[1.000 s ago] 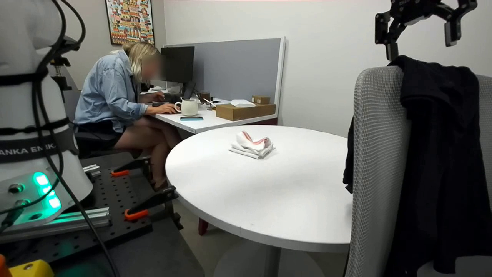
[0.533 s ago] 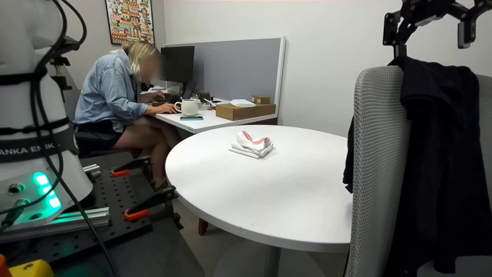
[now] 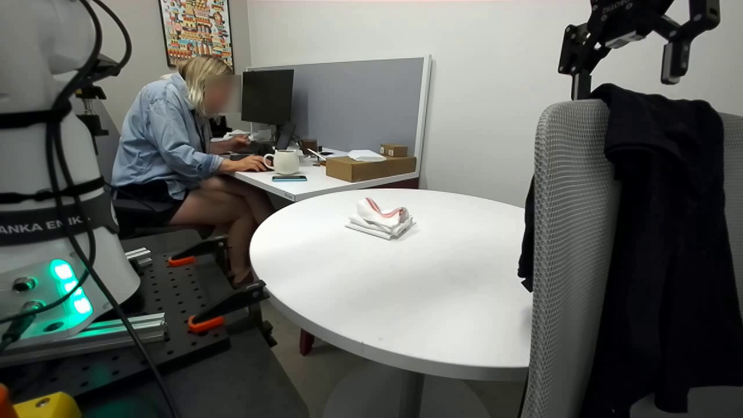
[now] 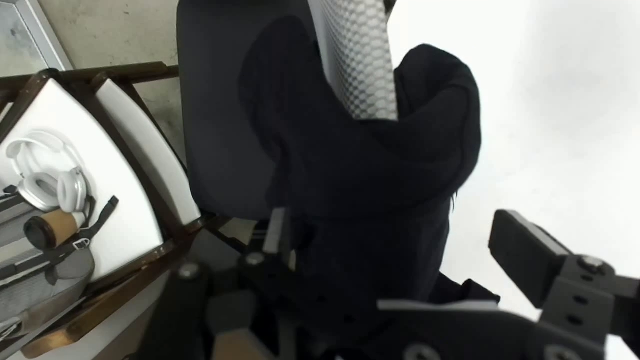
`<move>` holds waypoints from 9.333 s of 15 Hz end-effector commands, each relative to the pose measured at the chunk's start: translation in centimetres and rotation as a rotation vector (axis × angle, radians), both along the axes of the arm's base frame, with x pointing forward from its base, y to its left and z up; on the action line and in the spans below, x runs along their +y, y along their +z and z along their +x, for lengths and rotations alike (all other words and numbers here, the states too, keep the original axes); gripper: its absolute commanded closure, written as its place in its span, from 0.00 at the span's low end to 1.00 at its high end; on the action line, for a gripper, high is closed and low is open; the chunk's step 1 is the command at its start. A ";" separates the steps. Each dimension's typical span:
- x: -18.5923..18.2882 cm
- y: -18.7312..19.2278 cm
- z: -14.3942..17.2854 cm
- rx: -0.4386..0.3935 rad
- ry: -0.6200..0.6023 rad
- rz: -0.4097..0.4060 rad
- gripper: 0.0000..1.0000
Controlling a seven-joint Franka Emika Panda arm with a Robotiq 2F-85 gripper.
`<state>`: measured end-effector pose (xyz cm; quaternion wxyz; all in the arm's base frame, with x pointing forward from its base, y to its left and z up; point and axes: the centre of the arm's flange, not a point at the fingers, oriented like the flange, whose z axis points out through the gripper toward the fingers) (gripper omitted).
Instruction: Put the shirt on the table, unfold the white cloth then unfold the shirt.
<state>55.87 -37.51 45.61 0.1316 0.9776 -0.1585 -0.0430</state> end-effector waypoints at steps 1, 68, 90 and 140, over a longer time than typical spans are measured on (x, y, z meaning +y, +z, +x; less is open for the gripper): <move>0.1 1.3 -0.5 0.059 0.007 0.002 0.00; 17.5 9.6 -9.4 -0.016 0.780 0.237 0.97; 7.5 0.6 8.5 0.055 0.623 0.234 0.97; 34.2 -16.2 0.4 -0.093 0.423 0.241 0.00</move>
